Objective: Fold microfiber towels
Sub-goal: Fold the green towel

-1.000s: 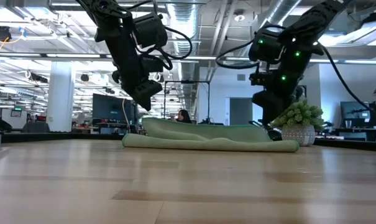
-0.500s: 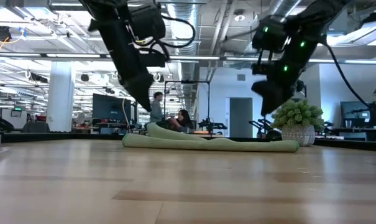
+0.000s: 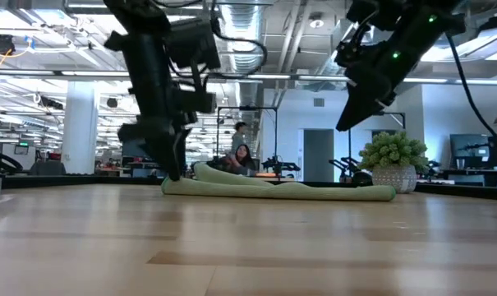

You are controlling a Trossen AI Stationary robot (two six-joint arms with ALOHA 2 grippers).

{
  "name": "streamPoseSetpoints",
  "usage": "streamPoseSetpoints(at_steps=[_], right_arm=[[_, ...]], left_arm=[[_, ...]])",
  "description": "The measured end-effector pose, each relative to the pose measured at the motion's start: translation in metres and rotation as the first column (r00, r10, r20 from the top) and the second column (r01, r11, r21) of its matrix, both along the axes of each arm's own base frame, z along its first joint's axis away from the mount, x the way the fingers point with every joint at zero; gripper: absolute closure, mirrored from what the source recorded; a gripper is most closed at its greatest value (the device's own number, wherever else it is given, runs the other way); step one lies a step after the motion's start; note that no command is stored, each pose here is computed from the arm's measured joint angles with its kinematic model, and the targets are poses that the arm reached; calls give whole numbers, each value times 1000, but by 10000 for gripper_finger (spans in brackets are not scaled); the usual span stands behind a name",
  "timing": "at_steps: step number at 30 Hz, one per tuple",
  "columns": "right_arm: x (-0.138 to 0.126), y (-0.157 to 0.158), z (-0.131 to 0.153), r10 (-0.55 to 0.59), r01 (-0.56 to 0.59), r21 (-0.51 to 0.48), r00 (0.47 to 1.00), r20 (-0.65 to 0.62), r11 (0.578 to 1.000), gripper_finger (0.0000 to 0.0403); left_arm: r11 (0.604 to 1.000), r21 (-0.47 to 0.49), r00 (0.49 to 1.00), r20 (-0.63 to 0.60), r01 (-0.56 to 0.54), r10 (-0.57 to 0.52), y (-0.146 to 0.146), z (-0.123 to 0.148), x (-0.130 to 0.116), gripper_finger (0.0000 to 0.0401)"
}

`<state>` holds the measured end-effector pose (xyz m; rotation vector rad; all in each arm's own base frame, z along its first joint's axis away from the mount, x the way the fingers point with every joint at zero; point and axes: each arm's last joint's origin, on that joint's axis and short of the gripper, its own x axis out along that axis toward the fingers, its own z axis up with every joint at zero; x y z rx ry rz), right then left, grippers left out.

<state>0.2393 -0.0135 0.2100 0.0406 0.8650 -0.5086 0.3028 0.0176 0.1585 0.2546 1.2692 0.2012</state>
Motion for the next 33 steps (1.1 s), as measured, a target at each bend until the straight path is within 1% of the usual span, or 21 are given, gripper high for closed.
streamPoseSetpoints(at_steps=[3,6,14,18,23,25,27,29,33], right_arm=[[1,10,0,38,-38,4,999,11,999,222],[1,18,0,70,-70,4,997,12,998,222],[2,27,2,106,-106,4,994,34,994,227],[2,27,2,106,-107,4,994,36,994,226],[0,27,5,106,-106,4,993,43,994,226],[-5,26,7,107,-107,4,994,32,994,227],[-8,26,14,106,-107,4,993,60,994,227],[-14,25,18,102,-102,8,993,59,995,226],[-25,24,30,88,-90,19,990,107,996,225]], left_arm=[[997,71,1000,-25,-16,18,2,-11,4,252],[994,111,997,-66,-23,30,4,-20,4,252],[995,92,996,-83,-26,34,3,-25,5,258],[996,75,994,-99,-44,51,3,-26,3,294],[996,75,990,-129,-42,51,3,-25,1,376],[996,71,989,-137,-45,54,3,-22,3,393],[996,74,990,-130,-47,56,4,-14,8,393],[995,90,993,-109,-39,49,4,-2,15,394],[993,118,999,-43,15,-10,5,22,33,398]])
